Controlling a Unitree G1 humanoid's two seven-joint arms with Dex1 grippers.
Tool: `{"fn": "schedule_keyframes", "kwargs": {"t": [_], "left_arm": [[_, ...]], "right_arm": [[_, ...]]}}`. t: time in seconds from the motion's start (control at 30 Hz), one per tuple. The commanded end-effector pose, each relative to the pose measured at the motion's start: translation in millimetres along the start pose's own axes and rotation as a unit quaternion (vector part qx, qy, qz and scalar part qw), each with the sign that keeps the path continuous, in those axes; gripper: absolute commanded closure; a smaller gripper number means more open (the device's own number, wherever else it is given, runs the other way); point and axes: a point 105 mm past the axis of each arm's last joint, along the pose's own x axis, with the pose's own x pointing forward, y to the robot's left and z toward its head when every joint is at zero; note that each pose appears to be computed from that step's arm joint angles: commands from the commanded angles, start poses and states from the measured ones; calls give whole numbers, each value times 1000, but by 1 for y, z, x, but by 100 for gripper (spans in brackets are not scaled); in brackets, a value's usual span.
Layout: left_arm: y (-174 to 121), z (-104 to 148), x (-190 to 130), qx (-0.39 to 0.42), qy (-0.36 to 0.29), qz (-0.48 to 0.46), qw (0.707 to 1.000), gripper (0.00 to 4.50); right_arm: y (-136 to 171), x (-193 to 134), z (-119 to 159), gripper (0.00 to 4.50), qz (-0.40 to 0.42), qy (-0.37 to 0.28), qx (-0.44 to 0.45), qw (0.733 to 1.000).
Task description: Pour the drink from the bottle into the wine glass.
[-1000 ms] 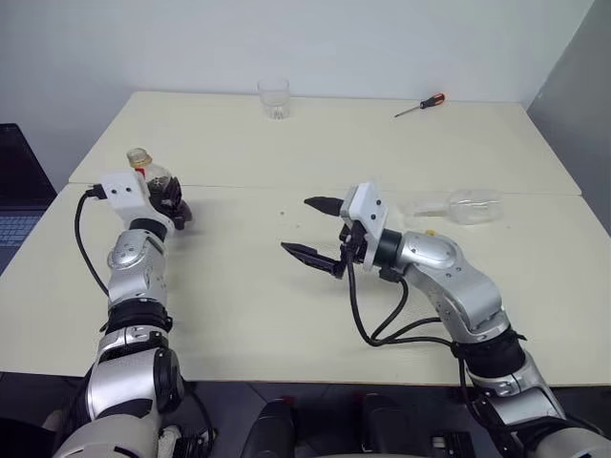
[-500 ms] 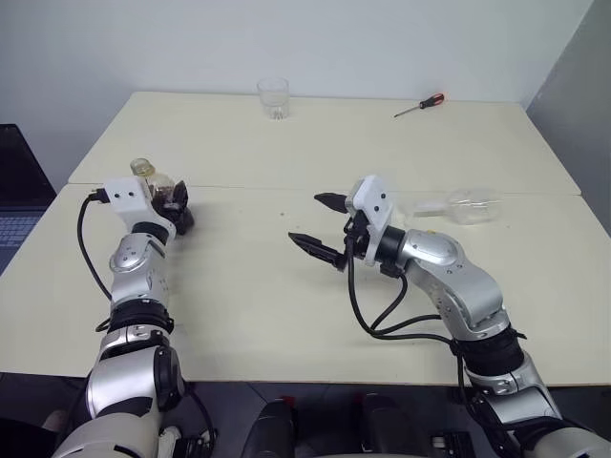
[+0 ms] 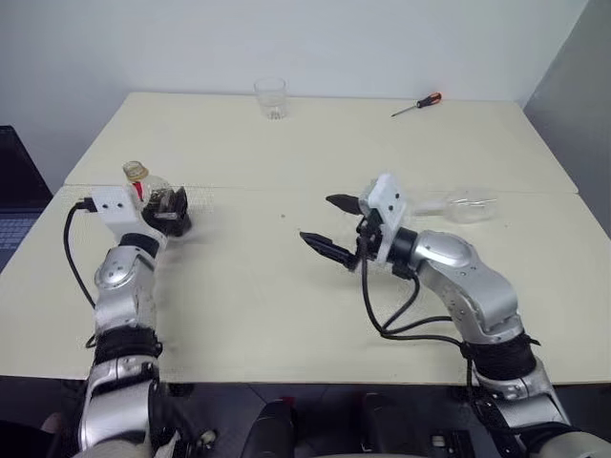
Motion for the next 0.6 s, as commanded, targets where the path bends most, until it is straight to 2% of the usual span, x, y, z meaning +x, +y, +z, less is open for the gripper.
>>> {"fn": "schedule_keyframes", "kwargs": {"t": [0.03, 0.23, 0.33, 0.43, 0.6], "left_arm": [[0, 33, -18, -2, -35, 7, 999, 5], [-20, 30, -69, -8, 10, -15, 1000, 5], [-65, 26, -90, -4, 41, -123, 992, 5], [-117, 23, -115, 13, 60, -259, 964, 5], [-157, 33, -136, 19, 48, -388, 920, 5]], "right_arm": [[3, -16, 15, 0, 1, -19, -12, 1000], [-3, -41, 2, 0, -39, 8, -7, 999], [-21, -54, -9, 0, -110, 25, 13, 994], [-43, -64, -23, 0, -196, 48, 28, 979], [-71, -76, -38, 0, -304, 56, 88, 947]]}}
